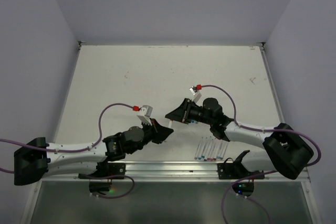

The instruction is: Open the pen caps

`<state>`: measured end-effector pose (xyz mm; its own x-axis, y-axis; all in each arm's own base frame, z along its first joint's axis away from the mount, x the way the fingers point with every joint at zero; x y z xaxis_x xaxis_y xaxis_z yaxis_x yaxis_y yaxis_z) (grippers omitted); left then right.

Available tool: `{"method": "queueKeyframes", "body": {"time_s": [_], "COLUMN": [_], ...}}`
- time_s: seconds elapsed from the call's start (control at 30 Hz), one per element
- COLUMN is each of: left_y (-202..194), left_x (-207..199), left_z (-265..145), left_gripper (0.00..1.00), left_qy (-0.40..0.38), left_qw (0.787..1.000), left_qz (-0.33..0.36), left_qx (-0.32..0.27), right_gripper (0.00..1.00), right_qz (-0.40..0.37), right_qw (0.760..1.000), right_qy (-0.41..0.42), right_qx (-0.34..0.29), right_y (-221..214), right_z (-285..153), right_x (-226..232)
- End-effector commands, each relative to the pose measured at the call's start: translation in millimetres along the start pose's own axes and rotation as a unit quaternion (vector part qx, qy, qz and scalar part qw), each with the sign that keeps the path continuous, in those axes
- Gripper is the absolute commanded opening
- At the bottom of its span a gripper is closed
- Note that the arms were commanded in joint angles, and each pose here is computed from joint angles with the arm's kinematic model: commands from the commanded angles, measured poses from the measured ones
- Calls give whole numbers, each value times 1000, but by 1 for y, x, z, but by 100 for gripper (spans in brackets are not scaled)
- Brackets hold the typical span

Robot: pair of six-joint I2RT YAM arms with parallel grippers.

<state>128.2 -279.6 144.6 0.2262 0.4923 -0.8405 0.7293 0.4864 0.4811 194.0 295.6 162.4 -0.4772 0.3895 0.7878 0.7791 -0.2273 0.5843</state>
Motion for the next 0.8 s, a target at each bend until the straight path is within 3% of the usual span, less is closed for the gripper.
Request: {"method": "queueKeyframes", "body": {"time_s": [0.0,0.1,0.17,0.27,0.3,0.6,0.77], "left_y": [13,14,15,14,15,-7,-19], "left_x": [-29,-28,-28,-28,-29,-33,-48], "left_z": [3,2,2,2,1,-8,-26], "left_gripper": [0,0,0,0,0,0,0], "left_qy": [-38,-35,-35,-35,-36,-82,-163], "left_qw": [999,999,999,999,999,996,982], "left_qz": [-7,-7,-7,-6,-8,-19,-46], "left_qx": [-20,-22,-24,-23,-23,39,84], "right_gripper": [25,32,30,12,0,0,0], "right_qz": [-21,-25,-25,-27,-27,-58,-90], "right_qw": [999,999,999,999,1000,997,993], "right_qy": [27,30,26,19,14,-18,-13], "right_qx": [-1,0,-2,-1,-5,-36,-71], "right_y": [-1,-1,-2,-3,-1,21,39], "right_z": [-1,-1,-2,-3,-3,2,7], "right_x": [14,15,14,11,11,9,7]}}
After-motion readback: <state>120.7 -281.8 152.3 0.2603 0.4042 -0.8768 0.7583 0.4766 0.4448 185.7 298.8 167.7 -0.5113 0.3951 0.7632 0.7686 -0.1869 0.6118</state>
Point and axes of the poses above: each gripper's point midway between its finger pads, its own z axis out along the fingers, its own x axis along the line the jaws close on, y = z × x, the point moved 3 cm from there along -z, back along the fingers, and after that the axes turned 14 degrees about -z, right-handed, at the moved point
